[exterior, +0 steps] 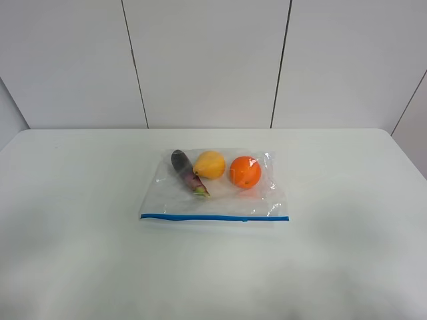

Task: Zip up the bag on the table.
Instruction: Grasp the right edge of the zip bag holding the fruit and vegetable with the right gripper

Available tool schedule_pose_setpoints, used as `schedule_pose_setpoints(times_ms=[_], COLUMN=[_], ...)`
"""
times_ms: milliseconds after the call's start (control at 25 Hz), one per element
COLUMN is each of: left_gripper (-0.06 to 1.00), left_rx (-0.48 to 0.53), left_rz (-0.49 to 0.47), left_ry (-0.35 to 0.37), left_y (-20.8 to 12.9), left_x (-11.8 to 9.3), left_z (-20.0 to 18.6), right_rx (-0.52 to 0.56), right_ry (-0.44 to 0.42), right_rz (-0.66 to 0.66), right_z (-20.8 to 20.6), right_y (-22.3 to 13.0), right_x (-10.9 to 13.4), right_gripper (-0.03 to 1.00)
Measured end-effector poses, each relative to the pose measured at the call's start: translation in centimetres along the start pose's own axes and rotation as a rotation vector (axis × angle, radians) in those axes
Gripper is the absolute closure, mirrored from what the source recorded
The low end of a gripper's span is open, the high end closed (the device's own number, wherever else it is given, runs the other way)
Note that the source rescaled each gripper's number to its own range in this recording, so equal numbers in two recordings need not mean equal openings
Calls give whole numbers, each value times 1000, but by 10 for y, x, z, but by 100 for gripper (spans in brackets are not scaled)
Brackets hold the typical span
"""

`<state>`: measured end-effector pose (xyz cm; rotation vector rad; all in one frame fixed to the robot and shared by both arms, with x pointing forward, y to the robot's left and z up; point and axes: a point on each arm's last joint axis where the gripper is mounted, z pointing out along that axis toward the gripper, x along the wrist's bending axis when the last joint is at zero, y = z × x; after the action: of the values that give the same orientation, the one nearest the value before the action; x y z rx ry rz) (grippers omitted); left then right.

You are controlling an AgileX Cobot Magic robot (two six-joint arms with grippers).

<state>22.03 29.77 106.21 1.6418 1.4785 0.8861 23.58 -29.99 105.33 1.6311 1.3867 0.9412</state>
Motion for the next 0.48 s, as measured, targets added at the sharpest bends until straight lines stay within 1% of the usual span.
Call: schedule_pose_setpoints(times_ms=[480], left_gripper=[-6], left_rx=[0], left_rz=[0], left_ry=[0], left_y=[0], left_x=[0], left_z=[0], right_rx=[0], right_ry=[0], right_rz=[0], right_z=[0], right_y=[0], right_x=[0], right_gripper=[-3])
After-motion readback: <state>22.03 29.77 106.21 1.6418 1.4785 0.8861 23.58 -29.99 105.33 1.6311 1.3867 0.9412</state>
